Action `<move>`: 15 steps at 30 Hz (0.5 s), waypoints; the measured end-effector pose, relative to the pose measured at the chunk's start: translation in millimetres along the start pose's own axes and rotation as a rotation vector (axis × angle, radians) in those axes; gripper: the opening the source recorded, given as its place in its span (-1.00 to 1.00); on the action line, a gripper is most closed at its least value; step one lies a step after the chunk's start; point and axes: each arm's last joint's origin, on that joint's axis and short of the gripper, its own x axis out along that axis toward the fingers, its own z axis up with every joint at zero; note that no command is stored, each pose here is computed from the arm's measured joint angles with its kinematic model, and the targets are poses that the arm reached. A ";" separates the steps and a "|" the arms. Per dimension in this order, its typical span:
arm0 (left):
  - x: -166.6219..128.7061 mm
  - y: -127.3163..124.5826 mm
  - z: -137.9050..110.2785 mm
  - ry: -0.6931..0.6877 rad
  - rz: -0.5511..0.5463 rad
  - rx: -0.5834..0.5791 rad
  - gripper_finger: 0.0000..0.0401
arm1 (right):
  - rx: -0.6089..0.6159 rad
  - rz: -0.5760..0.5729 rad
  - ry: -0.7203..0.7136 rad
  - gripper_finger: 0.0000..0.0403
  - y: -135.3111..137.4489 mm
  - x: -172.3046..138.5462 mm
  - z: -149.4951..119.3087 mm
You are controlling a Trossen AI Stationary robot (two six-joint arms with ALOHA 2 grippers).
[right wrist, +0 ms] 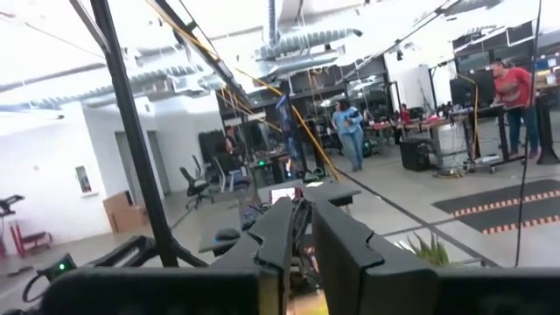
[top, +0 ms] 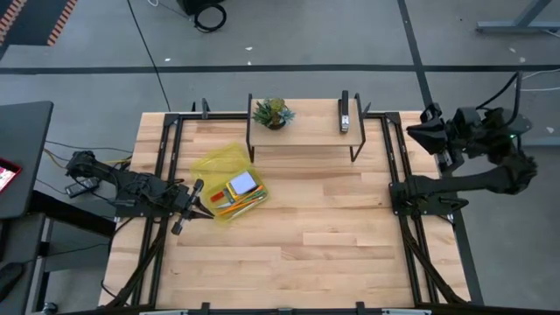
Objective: Pack school essentials
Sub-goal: Return to Home Position
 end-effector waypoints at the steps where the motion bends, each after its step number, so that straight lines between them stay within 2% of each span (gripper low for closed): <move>1: 0.0 0.0 0.0 0.000 0.000 0.000 -0.81 | 0.000 0.003 -0.012 -0.75 -0.6 -1.1 -2.9; 15: 0.0 0.0 0.0 0.000 0.000 0.000 -0.86 | 0.073 0.035 -0.172 -0.79 -12.6 -8.3 -57.5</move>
